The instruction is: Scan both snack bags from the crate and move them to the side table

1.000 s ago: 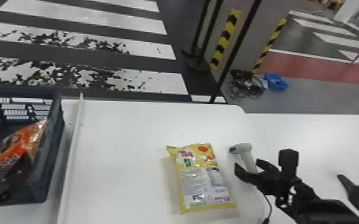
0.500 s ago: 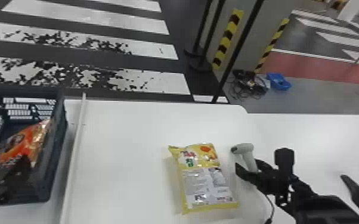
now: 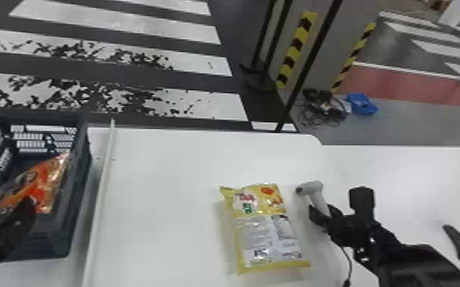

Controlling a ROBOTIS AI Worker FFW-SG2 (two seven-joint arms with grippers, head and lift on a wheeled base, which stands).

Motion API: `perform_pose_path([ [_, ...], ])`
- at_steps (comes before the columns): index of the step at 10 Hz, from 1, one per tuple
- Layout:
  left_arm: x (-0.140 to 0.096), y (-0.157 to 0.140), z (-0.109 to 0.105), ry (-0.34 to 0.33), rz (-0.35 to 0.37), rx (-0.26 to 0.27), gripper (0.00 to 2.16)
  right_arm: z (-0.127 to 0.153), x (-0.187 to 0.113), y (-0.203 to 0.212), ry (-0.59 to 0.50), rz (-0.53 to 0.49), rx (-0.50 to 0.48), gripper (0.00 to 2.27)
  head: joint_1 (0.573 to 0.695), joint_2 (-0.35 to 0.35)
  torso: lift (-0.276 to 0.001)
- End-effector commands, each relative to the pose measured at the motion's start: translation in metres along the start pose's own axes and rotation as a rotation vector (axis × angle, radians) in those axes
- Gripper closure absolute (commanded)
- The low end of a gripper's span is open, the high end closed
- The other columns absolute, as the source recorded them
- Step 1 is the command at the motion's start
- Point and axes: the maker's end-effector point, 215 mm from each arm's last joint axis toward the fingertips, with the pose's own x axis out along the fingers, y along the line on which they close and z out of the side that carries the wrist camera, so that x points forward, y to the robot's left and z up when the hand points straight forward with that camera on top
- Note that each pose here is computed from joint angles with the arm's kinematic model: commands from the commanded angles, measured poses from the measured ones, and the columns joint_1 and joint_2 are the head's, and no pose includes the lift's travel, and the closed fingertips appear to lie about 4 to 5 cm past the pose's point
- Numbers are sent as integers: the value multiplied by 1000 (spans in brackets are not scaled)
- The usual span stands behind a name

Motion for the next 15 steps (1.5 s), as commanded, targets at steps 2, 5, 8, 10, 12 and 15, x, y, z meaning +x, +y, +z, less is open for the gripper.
perform_pose_path([
  [2,1,-2,1,-3,-4,-4,29,12,-21,-16,-35,-50,2,2243,695,-315,-95],
  [5,3,-1,3,-7,-4,1,29,12,-69,-8,24,-94,24,2243,695,-338,-95],
  [8,4,2,1,-3,-5,4,29,16,-114,14,-16,-80,138,2243,695,-328,-95],
  [10,7,-6,2,-8,-18,-5,29,34,-146,41,-61,-45,176,2243,695,-317,-95],
  [12,9,-12,0,-8,-25,-13,29,44,-164,86,-72,18,176,2246,695,-295,-95],
  [15,19,-29,-11,3,-50,-20,29,37,-204,139,-61,70,194,2243,695,-226,-95],
])
